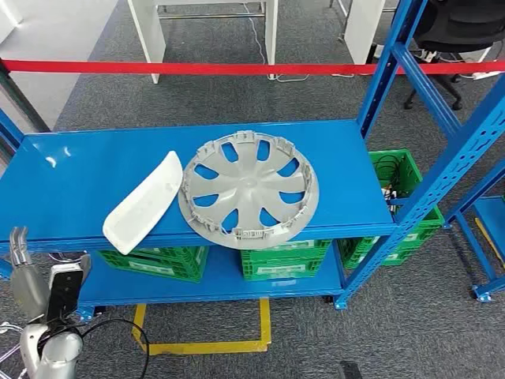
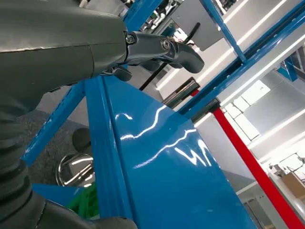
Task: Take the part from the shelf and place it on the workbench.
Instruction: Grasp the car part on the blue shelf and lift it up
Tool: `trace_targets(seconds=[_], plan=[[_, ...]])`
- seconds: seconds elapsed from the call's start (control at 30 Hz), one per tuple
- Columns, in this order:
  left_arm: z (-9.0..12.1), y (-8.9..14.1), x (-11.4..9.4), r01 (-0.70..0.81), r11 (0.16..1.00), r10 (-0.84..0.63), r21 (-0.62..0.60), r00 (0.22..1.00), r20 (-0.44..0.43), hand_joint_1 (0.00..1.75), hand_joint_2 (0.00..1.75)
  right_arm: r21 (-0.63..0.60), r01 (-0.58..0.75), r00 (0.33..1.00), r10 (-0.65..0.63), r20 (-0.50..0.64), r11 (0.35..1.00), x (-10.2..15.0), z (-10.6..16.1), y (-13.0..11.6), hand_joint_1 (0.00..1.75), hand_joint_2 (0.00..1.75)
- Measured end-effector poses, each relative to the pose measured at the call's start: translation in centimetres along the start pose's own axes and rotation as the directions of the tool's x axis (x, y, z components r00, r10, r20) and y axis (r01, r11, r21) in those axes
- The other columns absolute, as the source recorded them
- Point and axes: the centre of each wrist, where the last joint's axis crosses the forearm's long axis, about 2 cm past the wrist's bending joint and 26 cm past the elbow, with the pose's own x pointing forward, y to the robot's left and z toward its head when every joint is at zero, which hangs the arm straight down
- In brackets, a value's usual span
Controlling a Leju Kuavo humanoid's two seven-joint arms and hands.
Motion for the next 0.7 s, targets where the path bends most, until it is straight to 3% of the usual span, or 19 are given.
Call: trace_targets(seconds=[0.2, 0.47, 0.7], plan=[[-0.2, -0.2, -0.1, 0.058, 0.998, -0.058, -0.021, 0.998, 0.021, 0.00, 1.75, -0.002, 0.003, 1.000, -0.003, -0.003, 1.000, 0.0, 0.0, -0.1, 0.00, 0.00], [-0.7, -0.8, 0.3, 0.186, 0.979, -0.175, -0.079, 0.976, 0.132, 0.00, 1.75, 0.002, 0.002, 1.000, -0.002, -0.007, 1.000, 0.0, 0.0, -0.2, 0.00, 0.00], [-0.2, -1.9, 1.2, 0.215, 0.968, -0.190, -0.128, 0.965, 0.183, 0.00, 1.75, 0.004, 0.000, 1.000, 0.000, -0.007, 1.000, 0.0, 0.0, -0.3, 0.00, 0.00]])
